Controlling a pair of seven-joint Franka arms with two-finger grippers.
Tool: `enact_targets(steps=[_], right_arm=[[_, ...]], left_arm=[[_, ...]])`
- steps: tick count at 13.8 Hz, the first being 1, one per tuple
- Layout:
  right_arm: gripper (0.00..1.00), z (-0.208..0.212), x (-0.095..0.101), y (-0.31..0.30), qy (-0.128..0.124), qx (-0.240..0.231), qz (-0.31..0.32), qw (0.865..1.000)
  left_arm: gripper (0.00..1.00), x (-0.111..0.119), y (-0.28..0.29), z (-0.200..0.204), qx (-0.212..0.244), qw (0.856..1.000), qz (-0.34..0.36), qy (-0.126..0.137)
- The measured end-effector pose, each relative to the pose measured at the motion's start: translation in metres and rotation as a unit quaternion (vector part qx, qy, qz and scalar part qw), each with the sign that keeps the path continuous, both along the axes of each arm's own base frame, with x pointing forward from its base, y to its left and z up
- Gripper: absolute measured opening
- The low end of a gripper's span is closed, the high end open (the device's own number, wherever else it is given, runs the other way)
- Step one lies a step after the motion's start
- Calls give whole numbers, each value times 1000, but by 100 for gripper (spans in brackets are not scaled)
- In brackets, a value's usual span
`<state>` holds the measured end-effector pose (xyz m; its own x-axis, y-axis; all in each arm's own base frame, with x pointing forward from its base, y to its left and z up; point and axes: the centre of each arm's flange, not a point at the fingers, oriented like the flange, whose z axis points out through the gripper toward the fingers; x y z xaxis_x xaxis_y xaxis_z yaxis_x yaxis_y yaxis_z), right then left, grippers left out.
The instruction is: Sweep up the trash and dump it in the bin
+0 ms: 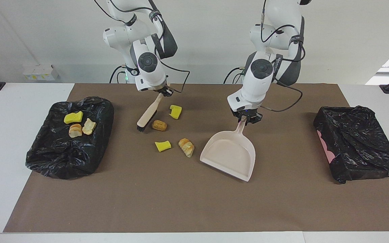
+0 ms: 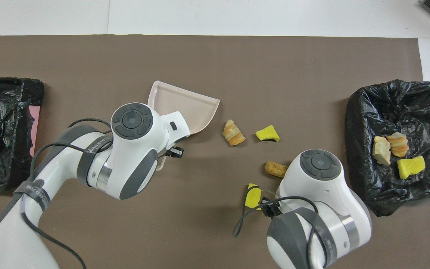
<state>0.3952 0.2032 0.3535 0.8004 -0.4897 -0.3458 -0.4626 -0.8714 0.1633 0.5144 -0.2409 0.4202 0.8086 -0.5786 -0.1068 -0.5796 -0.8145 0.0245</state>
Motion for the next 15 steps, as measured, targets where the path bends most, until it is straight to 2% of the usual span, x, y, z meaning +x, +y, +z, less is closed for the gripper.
enact_targets(steps=[4, 8, 10, 13, 15], right_arm=[[26, -5, 9, 7, -23, 17, 26, 999], [26, -9, 33, 32, -27, 30, 54, 998], [26, -9, 50, 41, -34, 51, 99, 993], [26, -9, 70, 39, -42, 74, 148, 985], [26, -12, 73, 40, -41, 78, 163, 983]], left_arm=[[32, 4, 30, 1, -10, 993, -119, 13], [32, -2, 45, -16, 18, 972, -236, 11], [32, -11, 48, -22, 35, 957, -287, 12], [32, -23, 48, -31, 38, 945, -324, 15], [32, -31, 40, -37, 36, 940, -338, 3]])
